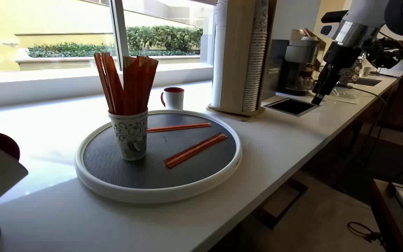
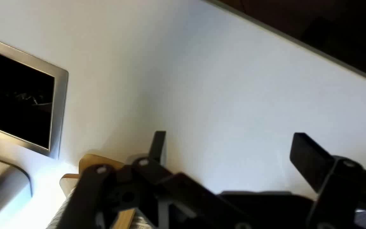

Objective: Remove one straw from the cup and put it on the tray.

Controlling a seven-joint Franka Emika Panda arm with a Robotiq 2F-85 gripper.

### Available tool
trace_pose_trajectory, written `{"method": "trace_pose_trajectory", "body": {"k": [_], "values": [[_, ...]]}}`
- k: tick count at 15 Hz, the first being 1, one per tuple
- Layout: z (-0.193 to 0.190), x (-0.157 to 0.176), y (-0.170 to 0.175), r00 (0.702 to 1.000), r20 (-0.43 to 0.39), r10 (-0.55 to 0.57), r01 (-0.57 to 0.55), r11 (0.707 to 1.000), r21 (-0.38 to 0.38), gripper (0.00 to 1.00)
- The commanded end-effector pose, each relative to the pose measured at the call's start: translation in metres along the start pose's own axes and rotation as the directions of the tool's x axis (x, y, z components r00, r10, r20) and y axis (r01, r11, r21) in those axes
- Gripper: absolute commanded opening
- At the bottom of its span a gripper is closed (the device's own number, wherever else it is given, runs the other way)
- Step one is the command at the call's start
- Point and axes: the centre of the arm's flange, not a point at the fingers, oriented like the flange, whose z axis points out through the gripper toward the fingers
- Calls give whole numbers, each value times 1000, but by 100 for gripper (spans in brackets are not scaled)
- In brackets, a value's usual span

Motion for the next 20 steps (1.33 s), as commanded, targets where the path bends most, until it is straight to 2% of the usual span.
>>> {"method": "trace_pose_trajectory", "body": {"k": [1,7,10,12,14,16,18,20], "values": [[0,0,0,1000,1,0,0,1000,0,100],[-2,7,-4,1000,1,-5,5,1000,-4,100],[-26,48,-28,995,-44,-91,88,994,-62,100],[-46,82,-47,981,-80,-178,171,982,-86,100],[-63,115,-73,954,-104,-280,269,957,-104,100],[-75,149,-104,915,-130,-382,370,923,-107,100],[-88,176,-130,875,-147,-462,453,887,-88,100],[-96,202,-152,823,-164,-544,543,838,-54,100]]}}
